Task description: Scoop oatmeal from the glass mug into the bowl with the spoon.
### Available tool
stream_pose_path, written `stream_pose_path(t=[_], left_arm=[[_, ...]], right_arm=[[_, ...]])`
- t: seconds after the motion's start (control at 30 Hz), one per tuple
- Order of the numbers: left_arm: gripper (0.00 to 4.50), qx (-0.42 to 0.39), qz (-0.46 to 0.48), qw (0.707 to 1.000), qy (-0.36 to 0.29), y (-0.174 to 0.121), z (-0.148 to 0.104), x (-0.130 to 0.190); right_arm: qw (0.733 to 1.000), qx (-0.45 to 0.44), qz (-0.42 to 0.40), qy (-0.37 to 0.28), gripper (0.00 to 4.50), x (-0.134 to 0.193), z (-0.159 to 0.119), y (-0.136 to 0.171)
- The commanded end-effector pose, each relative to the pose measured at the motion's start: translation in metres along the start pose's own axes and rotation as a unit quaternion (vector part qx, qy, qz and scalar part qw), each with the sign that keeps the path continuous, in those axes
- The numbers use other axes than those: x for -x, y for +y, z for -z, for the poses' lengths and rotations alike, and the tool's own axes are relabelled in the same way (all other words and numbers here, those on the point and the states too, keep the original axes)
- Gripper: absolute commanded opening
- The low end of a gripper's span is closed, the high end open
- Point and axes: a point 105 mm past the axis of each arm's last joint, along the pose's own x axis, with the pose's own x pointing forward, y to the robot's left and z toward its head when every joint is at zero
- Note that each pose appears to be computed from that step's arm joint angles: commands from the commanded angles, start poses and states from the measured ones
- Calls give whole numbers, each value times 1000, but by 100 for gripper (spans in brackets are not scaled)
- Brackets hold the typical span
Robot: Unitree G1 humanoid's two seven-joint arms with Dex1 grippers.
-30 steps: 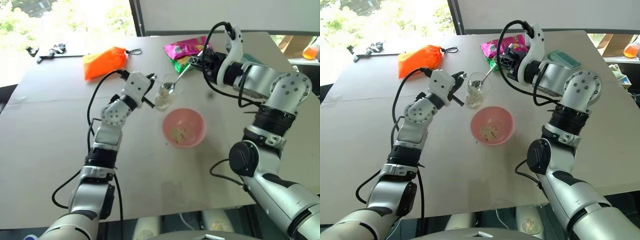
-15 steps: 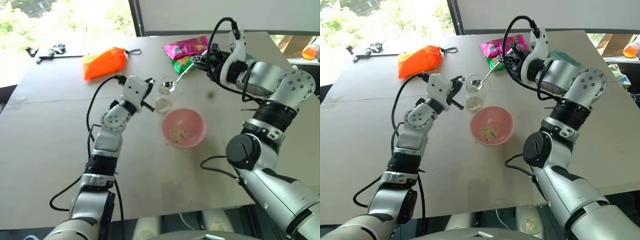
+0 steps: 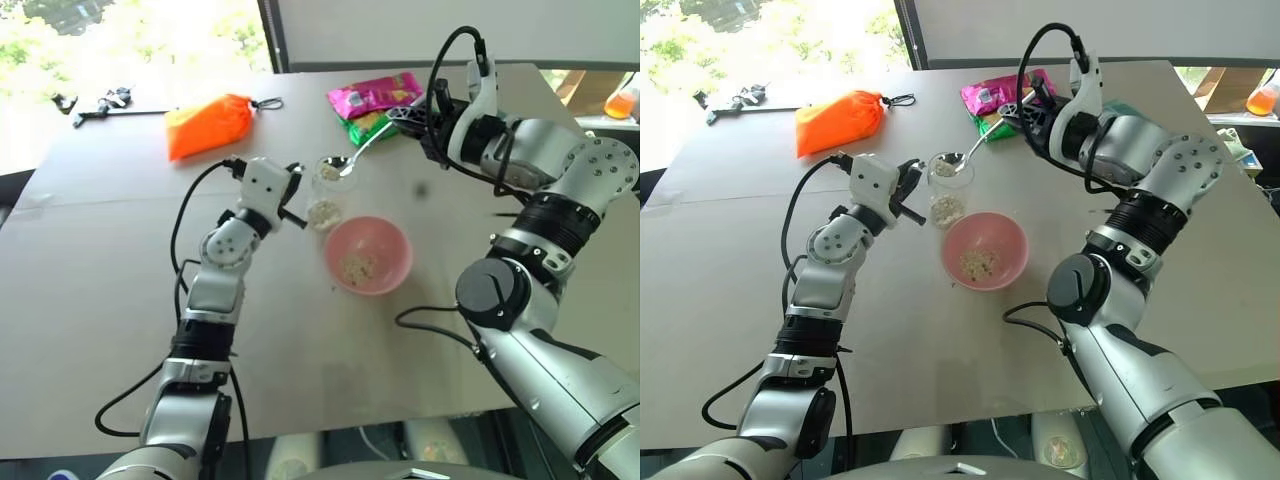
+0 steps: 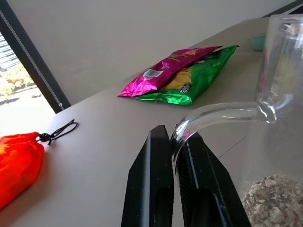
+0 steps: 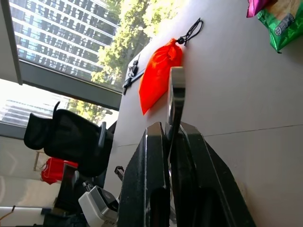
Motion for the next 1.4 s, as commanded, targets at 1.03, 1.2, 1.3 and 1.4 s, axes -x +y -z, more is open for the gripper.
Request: stream_pose_path(t=[1.03, 1.2, 1.3, 1.4], left_arm=[[3, -15, -5, 999, -43, 11, -25, 1], [3, -18, -6, 999, -42, 12, -24, 1], [3, -19, -6, 999, -42, 13, -25, 1], [3, -20, -7, 999, -42, 14, -25, 1]], right_arm=[[997, 57, -51, 2, 0, 51, 13, 0], [998, 50, -38, 16, 0, 64, 25, 0], [997, 63, -28, 22, 0, 67, 32, -2], [996, 86, -27, 25, 0, 70, 40, 0]])
